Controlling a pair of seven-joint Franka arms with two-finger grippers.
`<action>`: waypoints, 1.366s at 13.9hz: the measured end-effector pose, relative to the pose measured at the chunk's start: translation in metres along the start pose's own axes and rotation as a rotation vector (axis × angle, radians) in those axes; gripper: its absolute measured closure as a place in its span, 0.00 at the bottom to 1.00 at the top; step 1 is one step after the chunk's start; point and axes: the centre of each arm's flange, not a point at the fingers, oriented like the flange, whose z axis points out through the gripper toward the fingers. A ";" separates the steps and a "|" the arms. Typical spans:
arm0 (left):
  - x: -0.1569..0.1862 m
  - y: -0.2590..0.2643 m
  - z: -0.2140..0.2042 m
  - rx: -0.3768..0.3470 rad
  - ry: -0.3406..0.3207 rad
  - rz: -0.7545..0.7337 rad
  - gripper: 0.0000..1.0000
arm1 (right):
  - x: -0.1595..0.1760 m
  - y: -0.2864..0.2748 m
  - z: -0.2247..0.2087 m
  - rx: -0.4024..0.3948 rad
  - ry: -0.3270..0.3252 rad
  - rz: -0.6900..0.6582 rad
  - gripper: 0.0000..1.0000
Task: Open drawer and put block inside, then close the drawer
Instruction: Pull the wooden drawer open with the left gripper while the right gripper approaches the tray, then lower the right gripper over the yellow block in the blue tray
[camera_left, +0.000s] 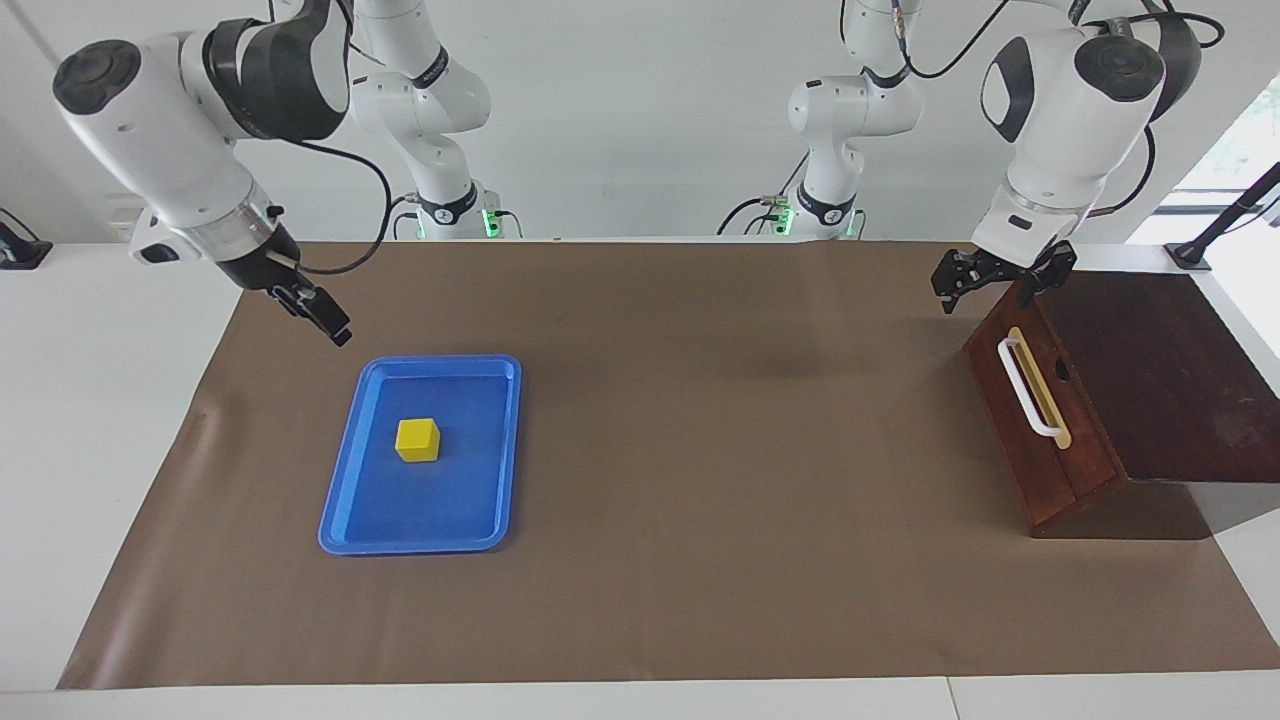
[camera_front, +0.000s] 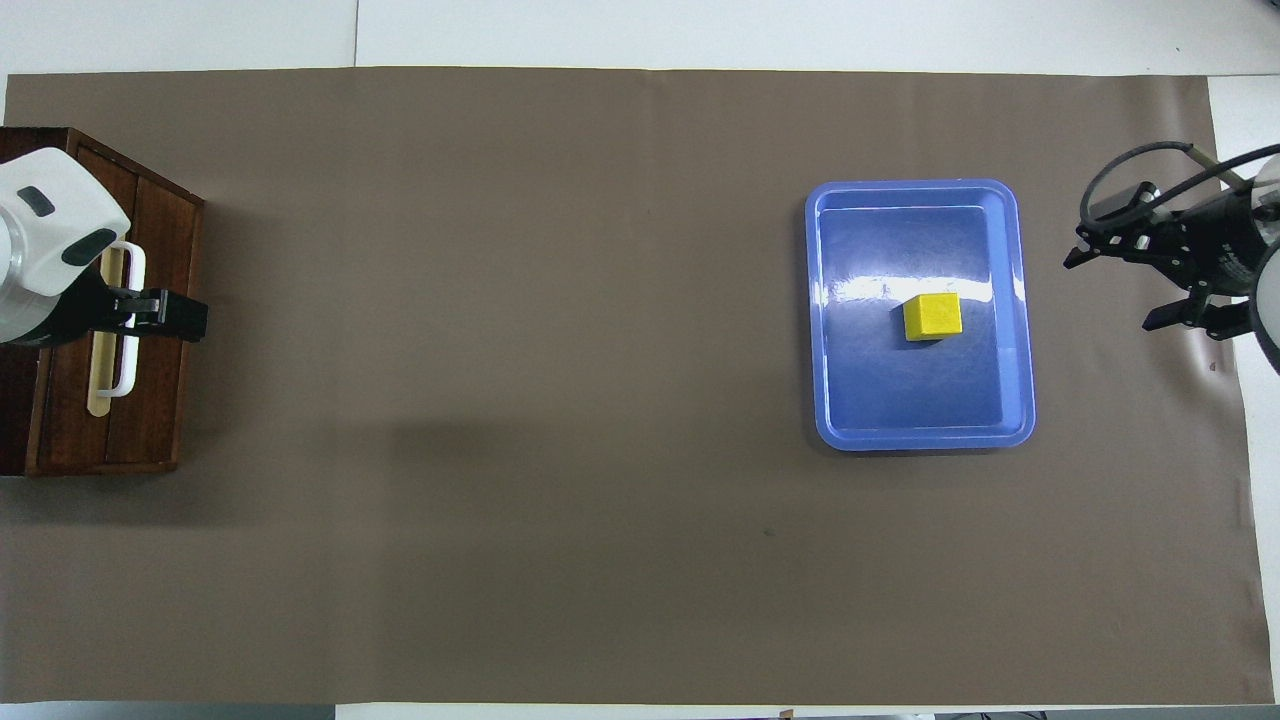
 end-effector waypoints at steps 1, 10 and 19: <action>0.002 0.000 0.011 0.025 0.011 -0.006 0.00 | 0.008 -0.007 0.011 0.010 -0.014 0.079 0.07; 0.046 0.007 0.120 0.214 0.074 -0.003 0.00 | 0.031 -0.023 0.096 0.113 -0.201 0.542 0.12; 0.039 -0.023 0.155 0.216 0.103 -0.014 0.00 | 0.059 0.011 0.173 0.112 -0.310 0.614 0.09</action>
